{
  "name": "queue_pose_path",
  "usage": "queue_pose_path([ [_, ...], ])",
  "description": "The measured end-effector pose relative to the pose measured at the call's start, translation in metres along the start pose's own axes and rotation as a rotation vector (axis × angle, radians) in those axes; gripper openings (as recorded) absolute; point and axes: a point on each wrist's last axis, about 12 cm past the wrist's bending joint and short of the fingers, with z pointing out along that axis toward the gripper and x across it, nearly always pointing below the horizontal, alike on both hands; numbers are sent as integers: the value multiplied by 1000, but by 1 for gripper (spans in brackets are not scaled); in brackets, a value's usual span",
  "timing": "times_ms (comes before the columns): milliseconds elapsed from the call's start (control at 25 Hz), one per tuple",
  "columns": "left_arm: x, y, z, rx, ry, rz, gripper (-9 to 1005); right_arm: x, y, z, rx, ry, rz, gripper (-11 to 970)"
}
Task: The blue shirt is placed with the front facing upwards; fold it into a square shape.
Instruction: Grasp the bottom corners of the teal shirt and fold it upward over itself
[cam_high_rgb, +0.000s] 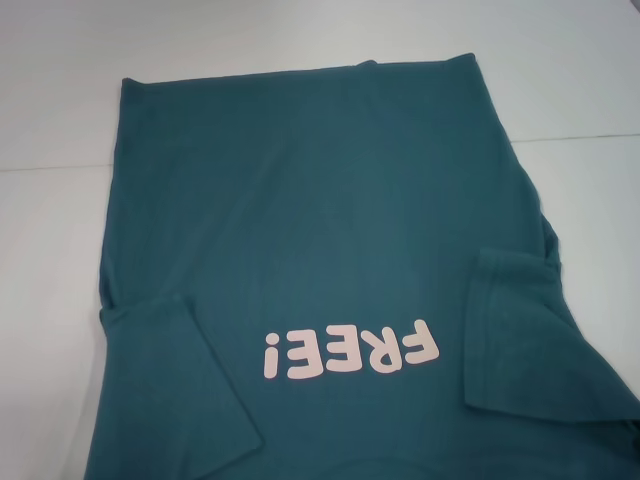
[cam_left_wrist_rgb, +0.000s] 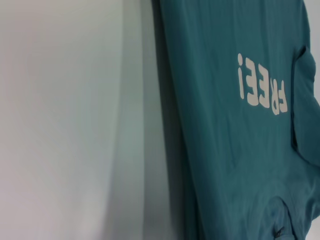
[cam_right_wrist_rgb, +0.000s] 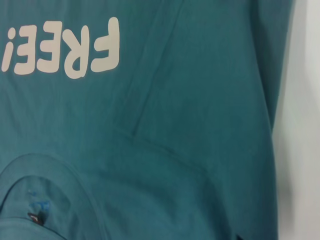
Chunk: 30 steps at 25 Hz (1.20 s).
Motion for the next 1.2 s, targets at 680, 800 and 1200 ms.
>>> queue_pose_path([
  [680, -77, -41, 24, 89, -106, 9, 10, -45, 19, -12, -107, -295, -39, 14],
  [800, -98, -47, 22, 48, -169, -7, 11, -54, 17, -18, -82, -355, -6, 14],
  [1200, -145, -70, 31, 13, -324, 11, 11, -92, 33, -19, -51, -498, -13, 13],
])
